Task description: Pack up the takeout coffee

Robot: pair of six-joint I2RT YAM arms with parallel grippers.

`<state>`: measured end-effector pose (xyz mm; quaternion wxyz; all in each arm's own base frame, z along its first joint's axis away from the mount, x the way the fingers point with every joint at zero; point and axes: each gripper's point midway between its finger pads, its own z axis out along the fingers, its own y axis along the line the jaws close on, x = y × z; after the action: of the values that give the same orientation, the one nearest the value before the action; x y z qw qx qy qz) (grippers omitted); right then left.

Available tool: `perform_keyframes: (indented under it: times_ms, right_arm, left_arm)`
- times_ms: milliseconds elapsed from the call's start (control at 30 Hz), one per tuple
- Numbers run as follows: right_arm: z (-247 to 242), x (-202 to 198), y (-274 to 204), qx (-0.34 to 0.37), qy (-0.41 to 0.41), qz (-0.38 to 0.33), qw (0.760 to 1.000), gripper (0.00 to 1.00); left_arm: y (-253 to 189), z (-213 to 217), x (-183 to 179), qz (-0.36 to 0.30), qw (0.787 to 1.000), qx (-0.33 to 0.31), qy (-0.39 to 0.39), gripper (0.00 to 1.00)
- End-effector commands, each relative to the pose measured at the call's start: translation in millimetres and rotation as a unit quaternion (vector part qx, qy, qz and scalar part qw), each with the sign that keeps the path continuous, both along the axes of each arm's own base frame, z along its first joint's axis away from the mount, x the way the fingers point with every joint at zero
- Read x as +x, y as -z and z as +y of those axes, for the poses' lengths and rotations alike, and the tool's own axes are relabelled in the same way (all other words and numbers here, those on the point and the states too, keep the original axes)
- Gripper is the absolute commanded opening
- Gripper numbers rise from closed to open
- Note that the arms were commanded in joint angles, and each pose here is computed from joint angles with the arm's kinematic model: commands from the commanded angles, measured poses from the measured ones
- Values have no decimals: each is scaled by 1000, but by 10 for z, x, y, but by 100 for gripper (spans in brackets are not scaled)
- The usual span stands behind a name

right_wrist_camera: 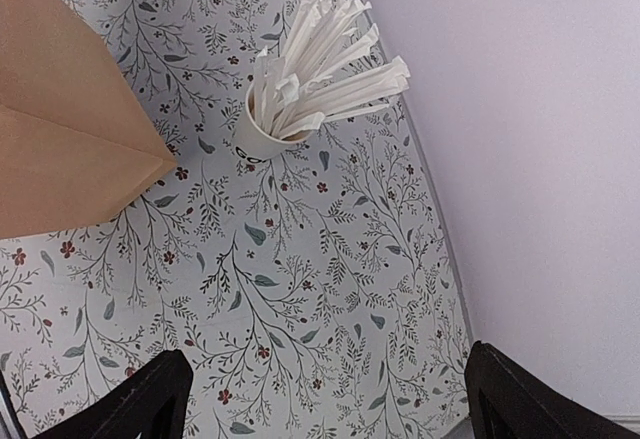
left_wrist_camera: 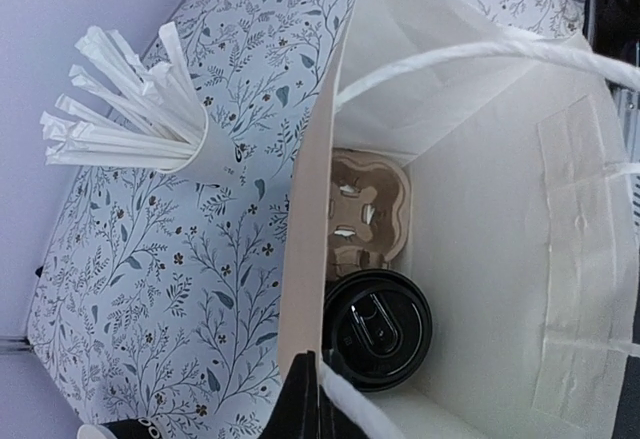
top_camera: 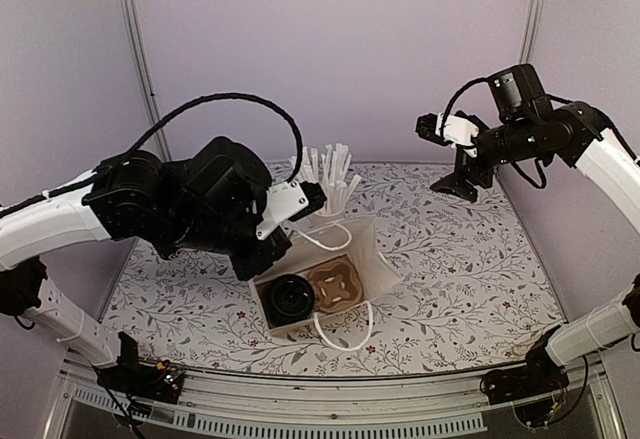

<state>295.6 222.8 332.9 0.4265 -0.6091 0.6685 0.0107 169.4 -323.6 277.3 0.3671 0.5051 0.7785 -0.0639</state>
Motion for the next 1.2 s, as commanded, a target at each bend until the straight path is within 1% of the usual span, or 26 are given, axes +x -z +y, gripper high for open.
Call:
perform_keyframes:
  times_ms: [0,100,200,300,467,533,633,767,900,1000,1100,1167]
  right_arm:
    - [-36,-30,29,20,3,15,1000,99]
    - [-44,-21,52,21,3,19,1000,99]
    - [-25,-19,56,24,0,25,999,99]
    - [-10,-23,55,25,-3,29,999,99]
    - [-2,-58,72,26,-9,37,999,99]
    - [7,-76,83,28,-13,41,999,99]
    - [20,-97,87,29,-18,44,998,99]
    - [63,-112,77,37,-28,49,998,99]
    - [165,-76,99,50,-40,63,996,99]
    - [313,43,186,74,-36,90,993,99]
    - [516,113,309,104,-52,129,985,99]
    - [636,230,321,127,-45,146,980,99]
  left_arm:
    - [-9,-135,-232,-8,1000,-3,15,8]
    - [10,-222,-408,-1,1000,-8,28,18]
    - [45,-291,-569,7,999,-10,35,27]
    - [78,-349,-723,15,999,-13,37,32]
    - [117,-402,-922,-2,1000,-13,24,47]
    - [166,-402,-973,-8,1000,-6,21,49]
    - [232,-388,-982,-9,1000,1,17,49]
    - [207,-355,-922,-25,1000,-1,10,50]
    - [94,-256,-757,-37,999,-15,-6,52]
    - [2,-123,-569,-42,998,-31,-25,54]
    - [-103,76,-283,-53,996,-52,-55,57]
    - [-181,182,-92,-66,993,-66,-70,60]
